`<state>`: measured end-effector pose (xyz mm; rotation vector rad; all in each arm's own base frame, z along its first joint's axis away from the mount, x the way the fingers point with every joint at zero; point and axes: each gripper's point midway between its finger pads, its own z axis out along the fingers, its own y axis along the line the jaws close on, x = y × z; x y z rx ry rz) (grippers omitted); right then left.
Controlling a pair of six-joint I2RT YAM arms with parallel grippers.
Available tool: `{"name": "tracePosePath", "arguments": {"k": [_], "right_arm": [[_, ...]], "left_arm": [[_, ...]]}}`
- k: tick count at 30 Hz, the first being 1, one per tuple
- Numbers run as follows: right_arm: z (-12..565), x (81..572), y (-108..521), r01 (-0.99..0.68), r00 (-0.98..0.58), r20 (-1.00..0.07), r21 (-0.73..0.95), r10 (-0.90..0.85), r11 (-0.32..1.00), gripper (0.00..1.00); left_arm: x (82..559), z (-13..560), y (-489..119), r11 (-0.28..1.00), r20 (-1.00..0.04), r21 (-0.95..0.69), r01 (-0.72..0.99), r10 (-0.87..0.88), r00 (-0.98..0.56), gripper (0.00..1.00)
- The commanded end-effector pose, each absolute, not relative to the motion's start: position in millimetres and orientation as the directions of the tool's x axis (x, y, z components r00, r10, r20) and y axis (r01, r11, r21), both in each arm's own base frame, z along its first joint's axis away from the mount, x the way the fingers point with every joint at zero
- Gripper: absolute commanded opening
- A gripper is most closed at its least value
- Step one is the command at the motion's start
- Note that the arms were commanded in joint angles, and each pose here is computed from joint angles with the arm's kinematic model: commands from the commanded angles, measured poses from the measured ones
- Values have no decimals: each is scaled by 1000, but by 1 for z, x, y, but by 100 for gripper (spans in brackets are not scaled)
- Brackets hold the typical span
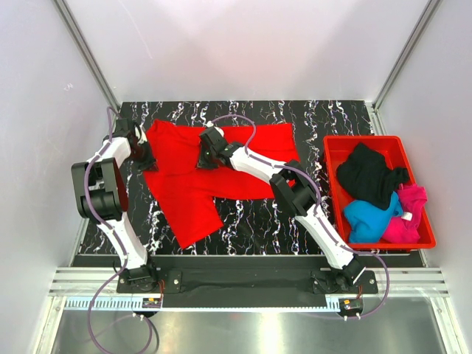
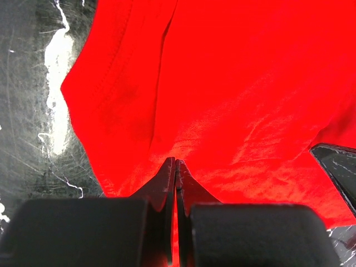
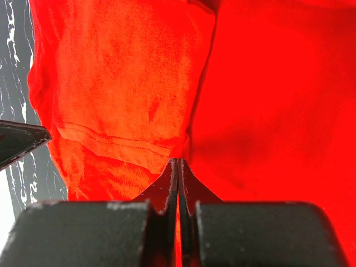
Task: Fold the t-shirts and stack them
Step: Fold the tshirt
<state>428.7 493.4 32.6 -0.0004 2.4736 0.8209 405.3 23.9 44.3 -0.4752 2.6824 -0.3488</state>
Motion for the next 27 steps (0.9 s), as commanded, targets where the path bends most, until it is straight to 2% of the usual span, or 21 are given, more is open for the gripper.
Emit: {"name": "tracePosePath", "arguments": {"k": [1,4,7,12,18,27], "right_arm": [[82,433,508,-229,-816,-552,581,171,781,0],[83,432,508,-231,-816,-552,579,168,781,0],[83,429,509,-236,-819,-550,582,163,778,0],[90,426,512,-257,-813,-561,585,155,769,0],[100,427,513,-275,-800,-579,585,155,763,0],[96,425,513,-276,-804,-576,585,150,763,0]], "left_arm": [[419,83,30,915,-429,-301,-270,-383,-818,0],[416,76,40,913,-409,-257,-317,-400,-820,2],[413,68,36,912,-397,-275,-306,-397,-827,24],[412,62,36,913,-394,-267,-309,-395,-830,33],[413,52,33,914,-373,-278,-296,-387,-843,34],[414,38,34,909,-343,-272,-317,-399,-851,27]]}}
